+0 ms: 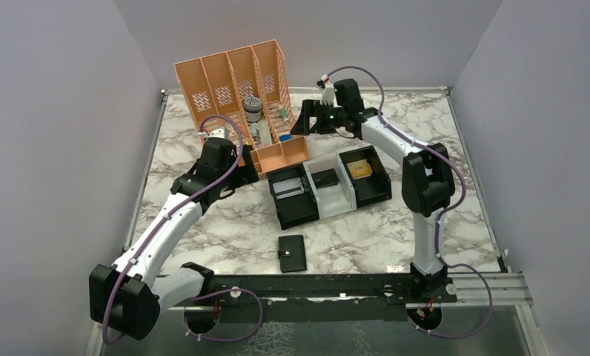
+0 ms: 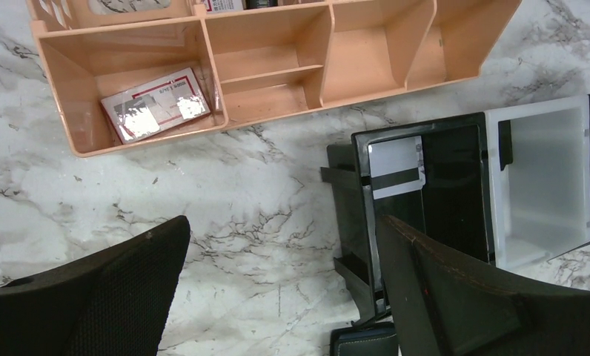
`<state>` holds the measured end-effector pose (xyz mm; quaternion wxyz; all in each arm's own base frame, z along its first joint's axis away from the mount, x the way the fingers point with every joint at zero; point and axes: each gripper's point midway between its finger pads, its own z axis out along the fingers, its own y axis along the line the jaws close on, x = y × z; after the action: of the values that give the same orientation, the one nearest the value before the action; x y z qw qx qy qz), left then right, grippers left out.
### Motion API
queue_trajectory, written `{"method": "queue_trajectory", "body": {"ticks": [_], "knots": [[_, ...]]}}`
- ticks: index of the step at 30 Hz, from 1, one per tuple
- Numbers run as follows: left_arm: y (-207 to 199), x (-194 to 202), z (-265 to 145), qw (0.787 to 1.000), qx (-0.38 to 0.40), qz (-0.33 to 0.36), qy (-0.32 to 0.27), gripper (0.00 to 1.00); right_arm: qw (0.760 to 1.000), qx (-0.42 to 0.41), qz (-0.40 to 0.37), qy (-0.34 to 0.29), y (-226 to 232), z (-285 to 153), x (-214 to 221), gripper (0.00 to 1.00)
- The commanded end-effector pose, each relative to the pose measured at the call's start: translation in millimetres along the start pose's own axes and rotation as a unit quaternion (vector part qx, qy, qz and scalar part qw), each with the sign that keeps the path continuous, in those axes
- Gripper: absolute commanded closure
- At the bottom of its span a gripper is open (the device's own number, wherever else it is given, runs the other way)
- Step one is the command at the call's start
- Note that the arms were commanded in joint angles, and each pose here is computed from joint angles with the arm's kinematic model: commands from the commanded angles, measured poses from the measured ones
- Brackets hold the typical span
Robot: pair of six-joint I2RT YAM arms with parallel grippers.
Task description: Take the credit cards out of the card holder
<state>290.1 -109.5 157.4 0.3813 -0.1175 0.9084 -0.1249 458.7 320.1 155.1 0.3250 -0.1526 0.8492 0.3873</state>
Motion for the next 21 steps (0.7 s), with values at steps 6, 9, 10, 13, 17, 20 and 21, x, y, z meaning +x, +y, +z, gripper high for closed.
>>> {"method": "queue_trajectory", "body": {"ticks": [6, 9, 10, 13, 17, 20, 21], "knots": [[5.4, -5.1, -2.7, 0.999, -0.007, -0.026, -0.025, 0.01, 0.999, 0.041, -0.003, 0.023, -32.7, 49.4, -4.1, 0.01], [6.9, -3.5, -3.0, 0.999, -0.009, -0.027, -0.025, 0.01, 0.999, 0.022, -0.012, 0.042, -27.0, 64.5, 3.6, 0.01], [7.7, -3.0, -2.7, 0.999, -0.01, -0.028, -0.025, 0.01, 0.999, 0.011, -0.015, 0.047, -21.8, 69.8, 7.1, 0.01], [9.0, -2.1, -1.8, 0.999, -0.013, -0.031, -0.026, 0.01, 0.998, -0.015, -0.015, 0.059, -4.3, 85.3, 17.5, 0.02], [11.2, -0.1, 0.1, 0.999, -0.019, -0.038, -0.025, 0.01, 0.998, -0.011, 0.005, 0.054, 12.2, 104.1, 25.8, 0.03], [18.8, 1.9, 1.9, 0.997, -0.037, -0.054, -0.03, 0.01, 0.999, -0.011, 0.026, 0.045, 25.2, 115.2, 29.4, 0.02], [22.1, 2.3, 2.9, 0.997, -0.044, -0.062, -0.032, 0.01, 0.999, -0.009, 0.031, 0.042, 29.5, 118.5, 30.4, 0.02]]}}
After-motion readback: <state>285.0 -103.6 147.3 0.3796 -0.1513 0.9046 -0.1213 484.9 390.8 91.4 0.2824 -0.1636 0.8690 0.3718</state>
